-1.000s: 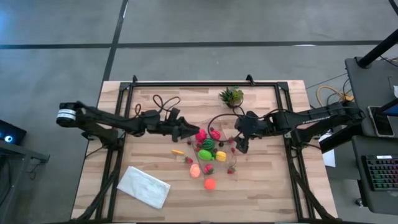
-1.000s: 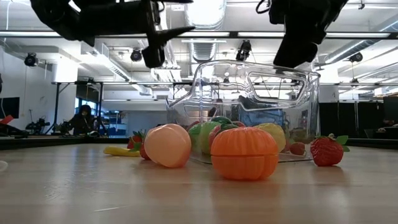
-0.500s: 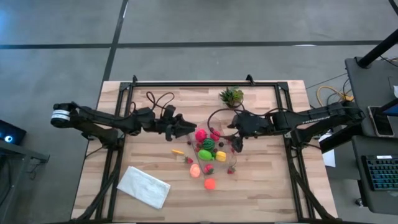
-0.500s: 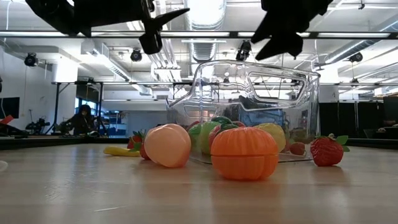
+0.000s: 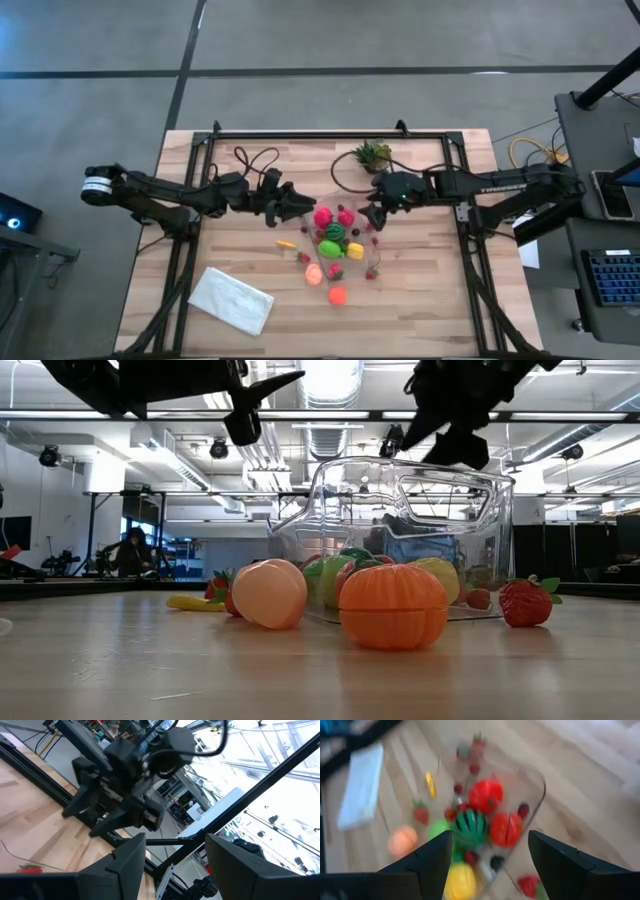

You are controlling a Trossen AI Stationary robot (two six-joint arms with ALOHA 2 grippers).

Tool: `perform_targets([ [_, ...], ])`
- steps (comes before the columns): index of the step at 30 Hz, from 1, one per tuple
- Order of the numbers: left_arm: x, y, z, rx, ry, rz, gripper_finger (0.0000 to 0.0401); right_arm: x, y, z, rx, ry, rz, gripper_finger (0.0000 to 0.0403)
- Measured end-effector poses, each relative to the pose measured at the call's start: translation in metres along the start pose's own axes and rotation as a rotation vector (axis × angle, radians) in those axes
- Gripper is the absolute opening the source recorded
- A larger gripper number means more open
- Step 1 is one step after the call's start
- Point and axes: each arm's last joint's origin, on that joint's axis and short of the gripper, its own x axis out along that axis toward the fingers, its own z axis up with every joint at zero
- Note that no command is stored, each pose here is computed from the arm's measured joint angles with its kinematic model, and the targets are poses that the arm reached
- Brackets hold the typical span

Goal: Pick and placing Produce into tupperware
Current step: Put the red strawberry into the transparent bin

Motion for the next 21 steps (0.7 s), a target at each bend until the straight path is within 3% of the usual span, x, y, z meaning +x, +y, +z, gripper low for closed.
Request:
perform_targets([
  [4, 0.000, 0.000, 0.000, 0.000, 0.000, 0.000, 0.0191, 0.000, -0.005, -0.003, -0.147, 0.051, -0.048, 0.0251],
  [7, 0.000, 0.000, 0.000, -0.002, 0.000, 0.000, 0.0191, 0.001, -0.010, -0.006, -0.222, 0.093, -0.164, 0.0251],
  [10, 0.000, 0.000, 0.000, -0.003, -0.001, 0.000, 0.0191, 0.001, -0.018, -0.008, -0.211, 0.144, -0.315, 0.0251],
  [14, 0.000, 0.000, 0.000, -0.003, -0.001, 0.001, 0.0191, 0.008, -0.028, -0.013, -0.130, 0.211, -0.444, 0.0251],
  [18, 0.000, 0.001, 0.000, -0.004, -0.001, 0.004, 0.0191, 0.024, -0.041, -0.021, 0.124, 0.323, -0.523, 0.0251],
  [21, 0.000, 0.001, 0.000, -0.004, -0.003, 0.006, 0.0191, 0.041, -0.047, -0.027, 0.276, 0.429, -0.503, 0.0251],
])
